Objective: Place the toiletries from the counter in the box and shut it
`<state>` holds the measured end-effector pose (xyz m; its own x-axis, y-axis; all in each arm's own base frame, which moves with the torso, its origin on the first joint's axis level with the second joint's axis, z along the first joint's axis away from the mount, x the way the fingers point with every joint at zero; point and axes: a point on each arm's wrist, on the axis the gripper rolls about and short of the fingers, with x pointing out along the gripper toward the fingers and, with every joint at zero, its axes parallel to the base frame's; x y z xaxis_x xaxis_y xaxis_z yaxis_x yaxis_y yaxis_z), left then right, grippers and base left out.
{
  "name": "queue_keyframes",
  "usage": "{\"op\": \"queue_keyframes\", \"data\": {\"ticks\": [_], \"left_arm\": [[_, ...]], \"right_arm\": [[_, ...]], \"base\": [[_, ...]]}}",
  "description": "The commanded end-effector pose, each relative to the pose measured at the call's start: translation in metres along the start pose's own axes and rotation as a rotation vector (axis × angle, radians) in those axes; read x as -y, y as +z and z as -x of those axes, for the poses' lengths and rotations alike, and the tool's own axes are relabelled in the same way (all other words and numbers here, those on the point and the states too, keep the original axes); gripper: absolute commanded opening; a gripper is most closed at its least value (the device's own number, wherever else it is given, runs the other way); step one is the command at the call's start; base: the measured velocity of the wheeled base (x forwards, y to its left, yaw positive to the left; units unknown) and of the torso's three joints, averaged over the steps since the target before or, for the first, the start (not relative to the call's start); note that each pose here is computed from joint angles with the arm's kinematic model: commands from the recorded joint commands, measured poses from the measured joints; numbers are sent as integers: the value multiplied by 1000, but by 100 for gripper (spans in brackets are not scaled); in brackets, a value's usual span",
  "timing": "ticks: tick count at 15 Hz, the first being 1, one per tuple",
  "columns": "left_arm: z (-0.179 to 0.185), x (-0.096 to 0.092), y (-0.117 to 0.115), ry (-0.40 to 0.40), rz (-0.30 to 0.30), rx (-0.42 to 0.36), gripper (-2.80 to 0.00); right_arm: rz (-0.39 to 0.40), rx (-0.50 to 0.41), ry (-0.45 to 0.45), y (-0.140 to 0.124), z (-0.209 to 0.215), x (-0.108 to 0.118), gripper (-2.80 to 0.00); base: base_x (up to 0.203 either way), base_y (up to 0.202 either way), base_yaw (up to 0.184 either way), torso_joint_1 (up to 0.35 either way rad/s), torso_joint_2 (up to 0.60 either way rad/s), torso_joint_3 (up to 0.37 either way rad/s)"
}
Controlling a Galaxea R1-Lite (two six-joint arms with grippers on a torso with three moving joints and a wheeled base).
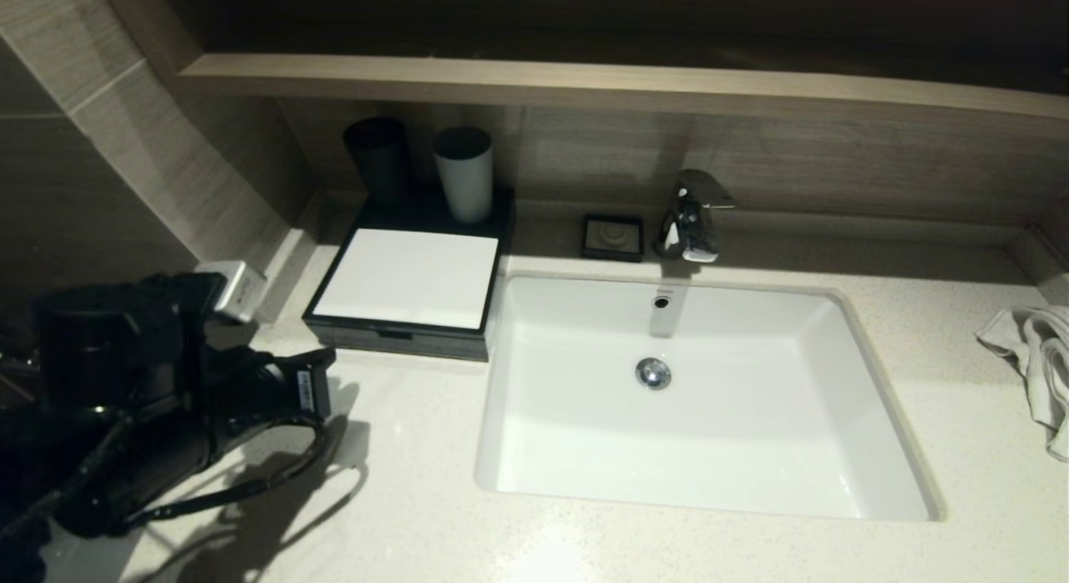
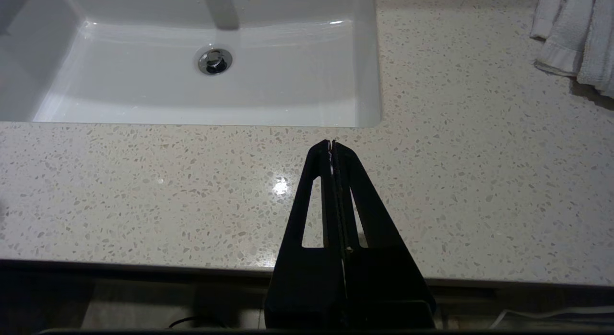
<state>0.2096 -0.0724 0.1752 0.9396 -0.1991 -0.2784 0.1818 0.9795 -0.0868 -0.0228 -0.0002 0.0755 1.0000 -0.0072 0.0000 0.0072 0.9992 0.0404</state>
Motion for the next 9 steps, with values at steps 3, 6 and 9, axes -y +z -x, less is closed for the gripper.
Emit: {"op": "queue_keyframes", "data": {"ticks": [3,6,9], "left_arm": [[21,-11,2,103,-32,53,-280],[33,-26,6,176,-24,92,-280],[50,-30,1,191,-28,114,-280]], "right_arm": [[1,-2,0,0,0,0,-280],[-1,-2,0,0,0,0,-280],[0,-2,0,0,0,0,-280]], "base": [[0,0,0,0,0,0],[0,0,0,0,0,0],[0,0,0,0,0,0]]}}
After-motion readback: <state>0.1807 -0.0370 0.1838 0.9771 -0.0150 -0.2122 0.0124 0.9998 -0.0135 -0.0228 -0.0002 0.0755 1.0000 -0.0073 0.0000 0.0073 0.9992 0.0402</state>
